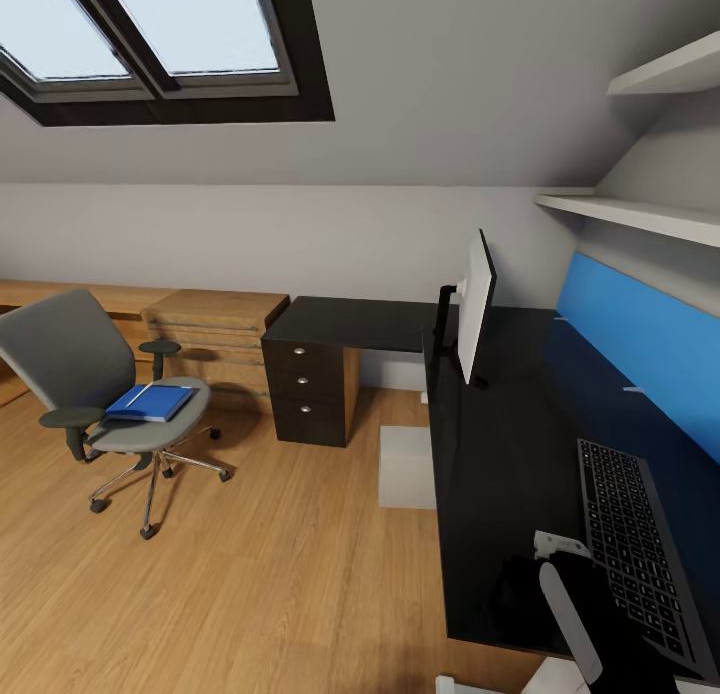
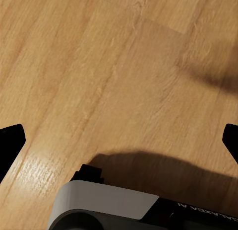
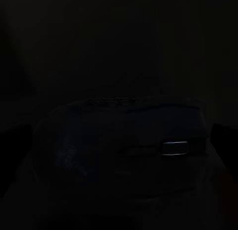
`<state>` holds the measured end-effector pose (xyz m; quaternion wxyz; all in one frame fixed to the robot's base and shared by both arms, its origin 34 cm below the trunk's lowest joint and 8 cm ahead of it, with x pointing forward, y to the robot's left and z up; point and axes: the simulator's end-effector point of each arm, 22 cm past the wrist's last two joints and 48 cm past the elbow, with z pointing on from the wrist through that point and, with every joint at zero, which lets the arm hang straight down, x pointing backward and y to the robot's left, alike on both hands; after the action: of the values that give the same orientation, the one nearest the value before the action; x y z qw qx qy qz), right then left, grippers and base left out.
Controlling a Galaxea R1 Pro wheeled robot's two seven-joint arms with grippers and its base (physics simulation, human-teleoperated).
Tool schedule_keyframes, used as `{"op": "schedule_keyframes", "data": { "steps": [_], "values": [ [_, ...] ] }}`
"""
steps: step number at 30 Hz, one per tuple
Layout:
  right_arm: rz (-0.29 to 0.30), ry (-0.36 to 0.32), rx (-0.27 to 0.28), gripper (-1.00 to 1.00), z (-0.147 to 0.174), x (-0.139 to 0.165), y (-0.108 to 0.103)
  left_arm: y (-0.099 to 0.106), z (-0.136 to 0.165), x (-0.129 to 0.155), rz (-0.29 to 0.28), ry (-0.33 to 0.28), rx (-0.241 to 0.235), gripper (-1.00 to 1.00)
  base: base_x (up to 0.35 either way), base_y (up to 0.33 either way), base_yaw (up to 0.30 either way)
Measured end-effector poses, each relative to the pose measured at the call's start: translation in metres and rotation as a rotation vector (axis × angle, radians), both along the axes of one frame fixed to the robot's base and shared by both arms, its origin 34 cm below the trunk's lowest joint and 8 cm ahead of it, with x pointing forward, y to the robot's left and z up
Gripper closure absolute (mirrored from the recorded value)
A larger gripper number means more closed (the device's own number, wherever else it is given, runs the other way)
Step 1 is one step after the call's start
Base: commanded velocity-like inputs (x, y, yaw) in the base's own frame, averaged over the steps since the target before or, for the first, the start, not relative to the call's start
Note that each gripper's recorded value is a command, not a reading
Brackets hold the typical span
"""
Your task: In the bedroom, organize the workspace by keeping the computer under the desk, ensuring the monitor is on the desk, placing the keyboard on the desk next to the monitor, placing the mouse on the desk next to the keyboard, moving the folder from the swivel chair onto the desk next to the mouse, stacking the notebook on top of the folder with the pen on top of the notebook, and positioning the swivel chair next to the desk.
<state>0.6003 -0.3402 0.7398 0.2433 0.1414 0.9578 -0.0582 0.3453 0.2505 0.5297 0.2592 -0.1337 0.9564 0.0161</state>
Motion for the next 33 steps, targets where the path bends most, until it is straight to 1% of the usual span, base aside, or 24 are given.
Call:
{"op": "schedule_keyframes", "data": {
  "steps": [15,31,33],
  "values": [
    [0.000,0.000,0.002,1.00,0.000,0.000,0.000,0.000,0.000,0.000,0.000,0.000,0.000,-1.00,0.000,0.000,0.000],
    [0.004,-0.018,0.016,1.00,0.026,0.003,0.005,0.000,0.022,-0.002,0.001,0.001,0.000,-1.00,0.000,0.000,0.000],
    [0.005,-0.033,0.017,1.00,0.034,0.006,0.007,0.001,0.025,-0.002,0.001,0.001,0.001,-1.00,0.000,0.000,0.000]
  ]
}}
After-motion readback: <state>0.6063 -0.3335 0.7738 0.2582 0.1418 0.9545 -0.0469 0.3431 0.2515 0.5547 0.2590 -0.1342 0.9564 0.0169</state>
